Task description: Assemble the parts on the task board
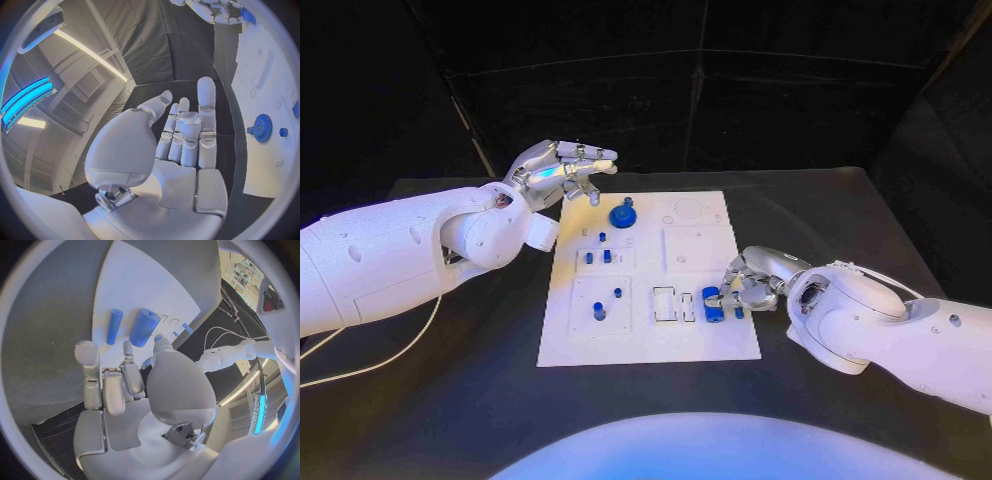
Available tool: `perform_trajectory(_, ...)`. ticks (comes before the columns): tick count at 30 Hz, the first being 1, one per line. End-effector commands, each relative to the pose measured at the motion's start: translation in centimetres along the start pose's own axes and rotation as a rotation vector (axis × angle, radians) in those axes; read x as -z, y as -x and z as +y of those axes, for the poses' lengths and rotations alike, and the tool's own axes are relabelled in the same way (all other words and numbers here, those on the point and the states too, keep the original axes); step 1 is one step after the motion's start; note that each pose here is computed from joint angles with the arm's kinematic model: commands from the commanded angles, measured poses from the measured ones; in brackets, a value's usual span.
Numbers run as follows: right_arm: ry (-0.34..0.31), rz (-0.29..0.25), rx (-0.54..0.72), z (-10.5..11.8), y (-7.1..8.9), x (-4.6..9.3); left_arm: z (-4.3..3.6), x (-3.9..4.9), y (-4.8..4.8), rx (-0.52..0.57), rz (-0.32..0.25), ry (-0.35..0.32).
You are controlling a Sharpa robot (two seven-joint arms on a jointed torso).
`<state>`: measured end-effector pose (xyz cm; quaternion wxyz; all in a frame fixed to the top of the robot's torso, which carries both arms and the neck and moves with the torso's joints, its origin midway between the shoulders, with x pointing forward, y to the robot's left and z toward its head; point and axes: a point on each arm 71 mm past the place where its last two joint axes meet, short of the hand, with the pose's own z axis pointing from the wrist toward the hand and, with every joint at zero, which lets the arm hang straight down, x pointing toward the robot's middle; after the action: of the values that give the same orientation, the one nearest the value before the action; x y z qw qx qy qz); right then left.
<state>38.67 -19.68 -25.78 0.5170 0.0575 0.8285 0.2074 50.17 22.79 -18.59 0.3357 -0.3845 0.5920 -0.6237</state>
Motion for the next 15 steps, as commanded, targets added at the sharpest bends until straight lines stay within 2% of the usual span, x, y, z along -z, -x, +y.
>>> perform_trajectory(1, 0.004, 0.022, 0.035, 0.11, -0.33, -0.20, -0.10, -0.01, -0.14, 0.004, 0.015, -0.004)
perform_trajectory(15, -0.008, 0.050, 0.046, 0.35, -1.13, -1.00, -0.10, -0.02, -0.19, 0.005, 0.019, -0.004)
